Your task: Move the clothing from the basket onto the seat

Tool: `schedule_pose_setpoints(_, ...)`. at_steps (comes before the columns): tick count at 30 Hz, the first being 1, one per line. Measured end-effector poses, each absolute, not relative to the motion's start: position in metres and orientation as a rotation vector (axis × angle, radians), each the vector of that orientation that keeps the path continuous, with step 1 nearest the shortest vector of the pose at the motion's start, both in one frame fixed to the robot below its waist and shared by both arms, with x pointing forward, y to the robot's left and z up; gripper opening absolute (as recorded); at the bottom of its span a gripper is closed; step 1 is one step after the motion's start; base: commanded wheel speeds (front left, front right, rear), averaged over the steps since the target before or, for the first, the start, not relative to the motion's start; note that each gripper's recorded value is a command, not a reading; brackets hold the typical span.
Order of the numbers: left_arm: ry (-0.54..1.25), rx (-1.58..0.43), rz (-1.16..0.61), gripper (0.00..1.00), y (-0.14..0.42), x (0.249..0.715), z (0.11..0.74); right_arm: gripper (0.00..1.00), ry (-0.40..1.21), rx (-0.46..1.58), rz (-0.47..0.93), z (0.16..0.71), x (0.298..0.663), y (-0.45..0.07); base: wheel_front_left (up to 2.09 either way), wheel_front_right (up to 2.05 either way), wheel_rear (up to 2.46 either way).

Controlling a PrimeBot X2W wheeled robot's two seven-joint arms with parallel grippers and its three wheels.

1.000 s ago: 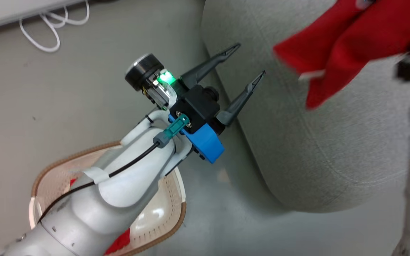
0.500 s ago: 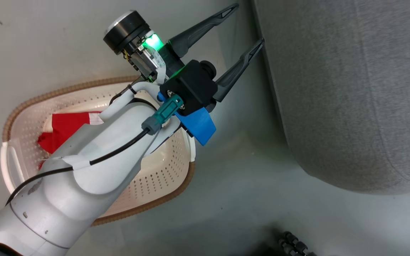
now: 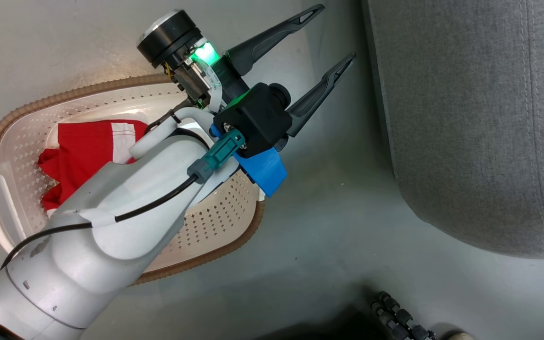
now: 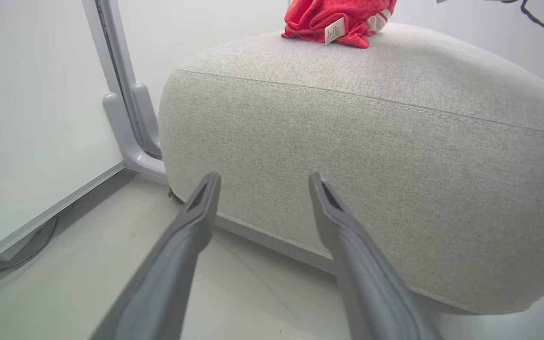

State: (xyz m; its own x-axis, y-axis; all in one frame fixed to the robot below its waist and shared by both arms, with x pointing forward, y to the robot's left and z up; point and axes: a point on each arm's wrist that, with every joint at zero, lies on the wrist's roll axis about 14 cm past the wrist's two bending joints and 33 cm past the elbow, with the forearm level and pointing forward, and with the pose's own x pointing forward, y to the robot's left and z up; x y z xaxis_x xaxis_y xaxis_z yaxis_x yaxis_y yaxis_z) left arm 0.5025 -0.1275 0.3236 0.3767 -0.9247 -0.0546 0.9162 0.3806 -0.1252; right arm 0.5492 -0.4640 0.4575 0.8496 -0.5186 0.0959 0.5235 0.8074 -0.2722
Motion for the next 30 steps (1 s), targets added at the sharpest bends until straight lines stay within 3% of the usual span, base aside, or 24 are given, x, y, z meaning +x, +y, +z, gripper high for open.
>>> schedule_pose_setpoints(5,0.113,-0.072,-1.165,1.0,-0.124,0.506,0.327,0.0,0.093,-0.246,-0.548,0.415,0.542,-0.457,0.0,0.0,0.0)
schedule_pose_setpoints(6,0.111,-0.073,-1.164,1.0,-0.123,0.506,0.328,0.36,0.102,-0.233,-0.547,0.411,0.541,-0.456,0.0,0.0,0.0)
schedule_pose_setpoints(7,0.106,-0.071,-1.161,1.0,-0.123,0.506,0.33,0.36,0.109,-0.228,-0.545,0.409,0.539,-0.454,0.0,0.0,0.0)
schedule_pose_setpoints(8,0.099,-0.071,-1.16,1.0,-0.123,0.507,0.333,0.95,0.112,-0.226,-0.543,0.408,0.538,-0.453,0.0,0.0,0.0)
schedule_pose_setpoints(9,0.094,-0.071,-1.16,1.0,-0.123,0.507,0.335,1.0,0.111,-0.223,-0.542,0.409,0.536,-0.453,0.0,0.0,0.0)
schedule_pose_setpoints(20,0.021,-0.109,-1.067,1.0,-0.117,0.506,0.389,1.0,0.07,-0.302,-0.464,0.448,0.5,-0.432,0.0,0.0,0.0)
schedule_pose_setpoints(30,-0.042,-0.126,-0.835,1.0,-0.07,0.508,0.456,1.0,-0.068,-0.254,-0.303,0.498,0.475,-0.356,0.0,0.0,0.0)
